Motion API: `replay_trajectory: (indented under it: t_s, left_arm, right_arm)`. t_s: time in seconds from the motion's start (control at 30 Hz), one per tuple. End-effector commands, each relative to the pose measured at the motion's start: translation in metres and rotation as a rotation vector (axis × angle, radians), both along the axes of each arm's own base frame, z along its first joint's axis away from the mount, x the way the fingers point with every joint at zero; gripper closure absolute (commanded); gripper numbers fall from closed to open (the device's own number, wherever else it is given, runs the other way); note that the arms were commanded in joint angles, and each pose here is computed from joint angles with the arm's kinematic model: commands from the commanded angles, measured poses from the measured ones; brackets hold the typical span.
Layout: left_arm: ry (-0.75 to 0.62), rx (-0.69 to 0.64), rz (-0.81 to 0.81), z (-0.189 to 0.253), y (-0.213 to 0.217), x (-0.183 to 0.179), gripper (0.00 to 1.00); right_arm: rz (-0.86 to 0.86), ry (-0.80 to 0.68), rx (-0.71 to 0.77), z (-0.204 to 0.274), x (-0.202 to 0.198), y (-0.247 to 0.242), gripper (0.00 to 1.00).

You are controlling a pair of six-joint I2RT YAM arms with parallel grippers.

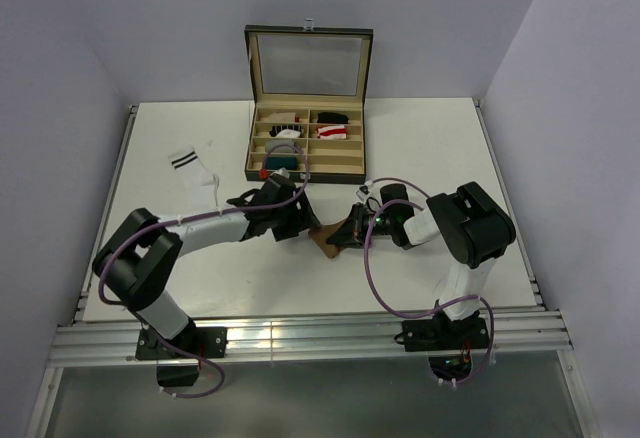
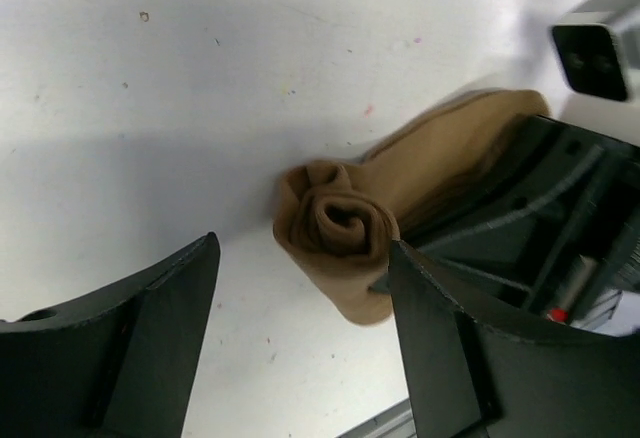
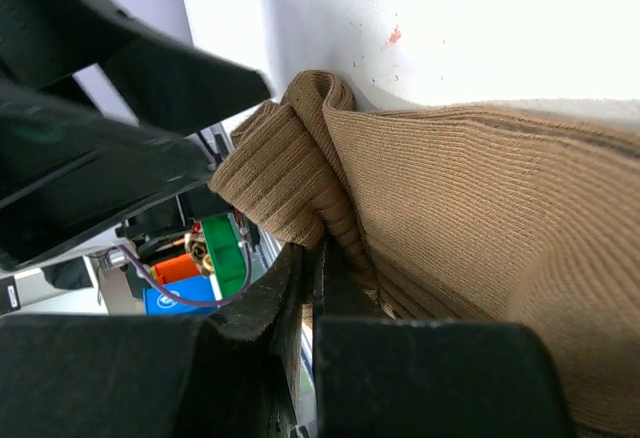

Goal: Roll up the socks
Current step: Roll the sock at the center of the board.

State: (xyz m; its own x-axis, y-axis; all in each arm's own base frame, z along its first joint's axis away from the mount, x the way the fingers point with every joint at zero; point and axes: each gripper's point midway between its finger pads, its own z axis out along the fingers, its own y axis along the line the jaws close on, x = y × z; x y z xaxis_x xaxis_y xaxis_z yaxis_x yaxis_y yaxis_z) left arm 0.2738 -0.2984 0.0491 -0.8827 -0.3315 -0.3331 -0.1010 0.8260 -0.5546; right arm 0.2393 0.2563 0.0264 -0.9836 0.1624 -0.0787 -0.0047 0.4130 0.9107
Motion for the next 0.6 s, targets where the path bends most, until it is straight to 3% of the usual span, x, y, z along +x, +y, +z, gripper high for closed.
replay_trajectory:
  t_s: [0.0,0.23,0.57]
  left_arm:
    - [-0.138,-0.096,0.020,0.042,-0.004,0.011,0.26]
    - [-0.169,-0.146,-0.138,0.041,-0.024,0.002,0.30]
    - [-0.089,0.001,-0.222,0.000,-0.011,-0.009,0.42]
  right_arm:
    - [-0.056,0.082,-0.121,-0.035,-0.008,-0.015,1.00]
    - [-0.058,0.079,-0.115,-0.034,-0.006,-0.015,1.00]
    - [-0.058,0.068,-0.125,-0.032,-0.005,-0.015,1.00]
